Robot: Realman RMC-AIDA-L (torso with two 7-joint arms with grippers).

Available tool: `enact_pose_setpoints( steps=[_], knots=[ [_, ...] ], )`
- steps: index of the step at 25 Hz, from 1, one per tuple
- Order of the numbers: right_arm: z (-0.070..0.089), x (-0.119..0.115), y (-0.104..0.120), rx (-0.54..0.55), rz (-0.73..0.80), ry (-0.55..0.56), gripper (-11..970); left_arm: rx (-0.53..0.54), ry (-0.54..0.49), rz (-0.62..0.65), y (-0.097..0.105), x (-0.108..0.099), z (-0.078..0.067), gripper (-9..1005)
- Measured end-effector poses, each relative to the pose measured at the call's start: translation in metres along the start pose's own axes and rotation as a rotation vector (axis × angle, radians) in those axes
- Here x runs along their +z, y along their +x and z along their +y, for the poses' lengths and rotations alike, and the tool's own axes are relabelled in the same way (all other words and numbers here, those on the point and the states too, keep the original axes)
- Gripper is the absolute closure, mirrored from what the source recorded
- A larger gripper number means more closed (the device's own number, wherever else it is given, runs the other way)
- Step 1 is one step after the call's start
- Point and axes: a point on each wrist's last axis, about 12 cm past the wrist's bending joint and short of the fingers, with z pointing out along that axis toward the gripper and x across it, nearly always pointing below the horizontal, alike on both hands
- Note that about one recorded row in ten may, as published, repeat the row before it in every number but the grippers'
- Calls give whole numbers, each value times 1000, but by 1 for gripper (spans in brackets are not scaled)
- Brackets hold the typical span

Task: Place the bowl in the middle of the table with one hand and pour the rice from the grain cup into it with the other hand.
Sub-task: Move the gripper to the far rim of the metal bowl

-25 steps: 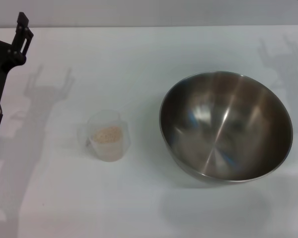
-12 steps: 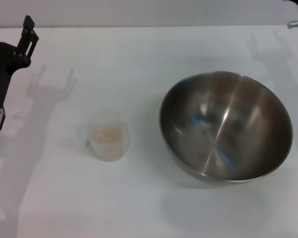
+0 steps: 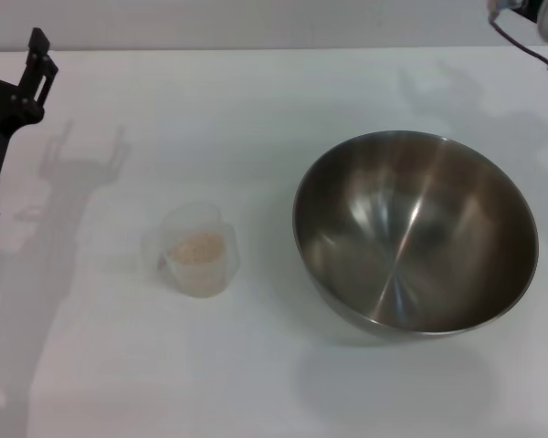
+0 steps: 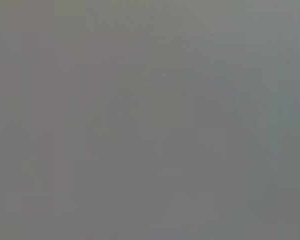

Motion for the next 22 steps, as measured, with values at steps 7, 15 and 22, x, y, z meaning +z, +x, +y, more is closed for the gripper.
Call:
enact_pose_setpoints(
  steps=[7,15,22],
  knots=[
    [-9,-25,-32,-33,314,-47,417,-1,-8,-7,-1,1,1,234],
    [-27,-26,-28,-74,627,-100,430,-3,-13,-25,-4,7,1,234],
    [-36,-12,-18,-133,760,-114,441,-3,-20,-29,-4,7,2,235]
  ],
)
